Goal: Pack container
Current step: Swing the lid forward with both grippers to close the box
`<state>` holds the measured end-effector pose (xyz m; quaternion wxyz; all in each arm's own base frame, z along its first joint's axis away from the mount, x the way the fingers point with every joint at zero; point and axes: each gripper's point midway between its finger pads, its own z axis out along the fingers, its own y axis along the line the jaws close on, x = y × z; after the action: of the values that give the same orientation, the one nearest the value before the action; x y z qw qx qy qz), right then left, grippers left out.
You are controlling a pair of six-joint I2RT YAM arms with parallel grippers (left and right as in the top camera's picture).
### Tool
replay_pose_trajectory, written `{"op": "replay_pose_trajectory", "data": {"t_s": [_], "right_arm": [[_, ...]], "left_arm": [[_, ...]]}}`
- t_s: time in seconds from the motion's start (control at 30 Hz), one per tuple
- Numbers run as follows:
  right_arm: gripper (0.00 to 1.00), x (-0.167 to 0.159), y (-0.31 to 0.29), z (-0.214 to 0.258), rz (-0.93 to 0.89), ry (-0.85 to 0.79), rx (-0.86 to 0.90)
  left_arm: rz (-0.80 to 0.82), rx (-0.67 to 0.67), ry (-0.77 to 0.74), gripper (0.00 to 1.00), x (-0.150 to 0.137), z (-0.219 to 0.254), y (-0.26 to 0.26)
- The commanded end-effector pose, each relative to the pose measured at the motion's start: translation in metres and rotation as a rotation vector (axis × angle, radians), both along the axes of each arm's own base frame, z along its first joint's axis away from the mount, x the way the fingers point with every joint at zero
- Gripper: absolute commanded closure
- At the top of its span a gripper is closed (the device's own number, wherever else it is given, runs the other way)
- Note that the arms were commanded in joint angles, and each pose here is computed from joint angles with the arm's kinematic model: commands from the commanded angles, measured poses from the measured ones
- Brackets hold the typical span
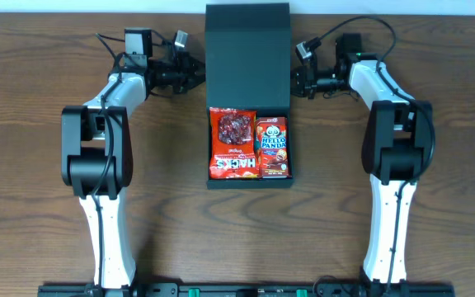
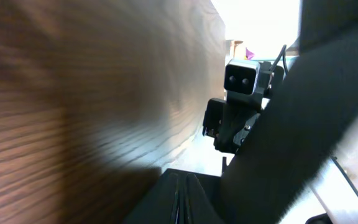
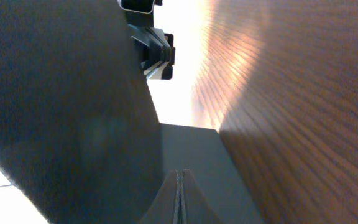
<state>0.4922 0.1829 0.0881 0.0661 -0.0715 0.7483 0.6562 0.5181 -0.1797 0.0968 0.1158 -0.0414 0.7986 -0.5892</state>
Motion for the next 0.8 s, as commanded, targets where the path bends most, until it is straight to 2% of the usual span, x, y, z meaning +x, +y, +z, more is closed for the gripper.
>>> {"op": "replay_pose_trajectory", "data": {"t_s": [0.0,0.4,0.6,0.77], "right_arm": [[0.99,-0.004,0.002,0.066,0.02,-0.144,0.056],[0.98,-0.018,0.001,0.137,0.022,-0.266,0.055],[0.98,-0.02,0.001,0.145,0.016,-0.28,0.035],[0.98,-0.029,0.001,0.143,0.02,-0.231,0.033]], "left_arm": [[-0.04,-0.014,-0.154,0.94,-0.004,0.055,-0.004],[-0.103,-0.03,-0.322,0.94,-0.028,0.126,-0.008],[-0.101,0.0,-0.297,0.94,-0.035,0.123,-0.007],[-0.159,0.026,-0.261,0.94,-0.054,0.108,-0.017]]}}
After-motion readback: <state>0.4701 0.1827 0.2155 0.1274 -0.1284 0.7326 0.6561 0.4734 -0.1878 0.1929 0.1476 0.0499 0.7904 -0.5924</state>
